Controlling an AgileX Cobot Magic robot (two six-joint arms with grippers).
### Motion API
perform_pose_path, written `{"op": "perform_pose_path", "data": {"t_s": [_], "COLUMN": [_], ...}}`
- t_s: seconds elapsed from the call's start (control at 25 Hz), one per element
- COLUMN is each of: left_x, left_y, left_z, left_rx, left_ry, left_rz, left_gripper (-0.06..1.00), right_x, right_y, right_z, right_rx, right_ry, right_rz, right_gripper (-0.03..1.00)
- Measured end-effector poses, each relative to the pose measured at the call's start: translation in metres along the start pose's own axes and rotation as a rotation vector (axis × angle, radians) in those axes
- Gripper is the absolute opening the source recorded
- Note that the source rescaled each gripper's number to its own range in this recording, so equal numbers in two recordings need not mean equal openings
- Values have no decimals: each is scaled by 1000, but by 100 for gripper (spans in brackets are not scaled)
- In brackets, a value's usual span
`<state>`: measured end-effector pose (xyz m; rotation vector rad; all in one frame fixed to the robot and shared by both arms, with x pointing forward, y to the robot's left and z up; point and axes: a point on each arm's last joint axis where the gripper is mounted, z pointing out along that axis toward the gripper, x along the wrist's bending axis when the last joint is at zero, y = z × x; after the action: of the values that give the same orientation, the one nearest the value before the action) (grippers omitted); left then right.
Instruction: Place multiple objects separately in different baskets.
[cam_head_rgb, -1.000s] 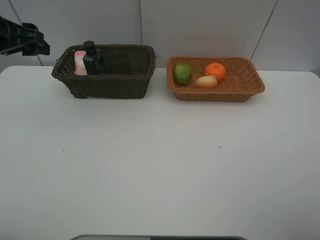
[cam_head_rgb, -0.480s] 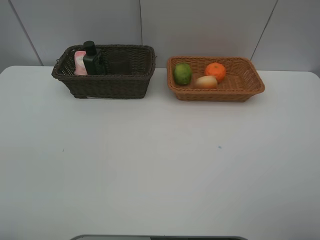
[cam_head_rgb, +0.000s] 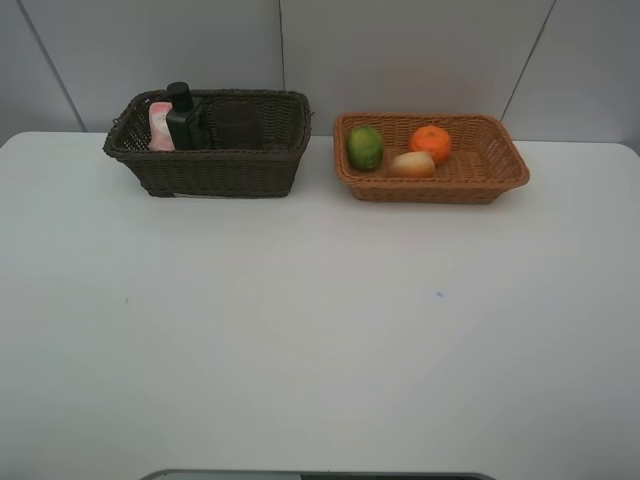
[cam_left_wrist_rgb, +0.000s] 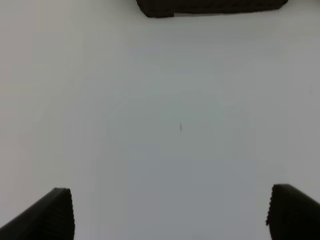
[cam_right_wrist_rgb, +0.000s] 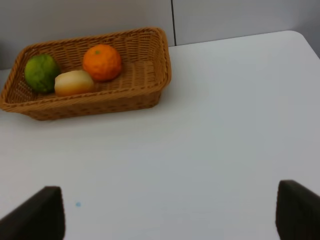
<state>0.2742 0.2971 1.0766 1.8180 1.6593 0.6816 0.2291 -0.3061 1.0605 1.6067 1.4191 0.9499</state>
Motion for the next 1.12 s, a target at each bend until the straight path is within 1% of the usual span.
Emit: {"op": "perform_pose_path", "data": {"t_s": [0.04, 0.2, 0.32, 0.4, 0.48, 0.52, 0.76, 1.12], "left_x": [0, 0, 0, 0, 0, 0, 0, 0], "left_y": [-3, -13, -25, -39, -44, -44, -54, -55], "left_z": [-2, -8, -5, 1, -1, -1, -10, -11], "left_rx": [2, -58, -72, -74, -108, -108, -199, -209], "left_ry": [-1, -4, -5, -6, -8, -8, -28, -29], "left_rz": [0, -18, -23, -29, -28, -28, -17, -18], "left_gripper": [99, 99, 99, 99, 99, 99, 99, 99], "right_x": [0, 0, 0, 0, 0, 0, 0, 0], "right_y": [0, 0, 0, 0, 0, 0, 0, 0], "right_z": [0, 0, 0, 0, 0, 0, 0, 0], "right_rx": [0, 0, 0, 0, 0, 0, 0, 0], "right_ry": [0, 0, 0, 0, 0, 0, 0, 0], "right_rz": [0, 0, 0, 0, 0, 0, 0, 0], "right_gripper": [81, 81, 81, 81, 81, 81, 81, 81]}}
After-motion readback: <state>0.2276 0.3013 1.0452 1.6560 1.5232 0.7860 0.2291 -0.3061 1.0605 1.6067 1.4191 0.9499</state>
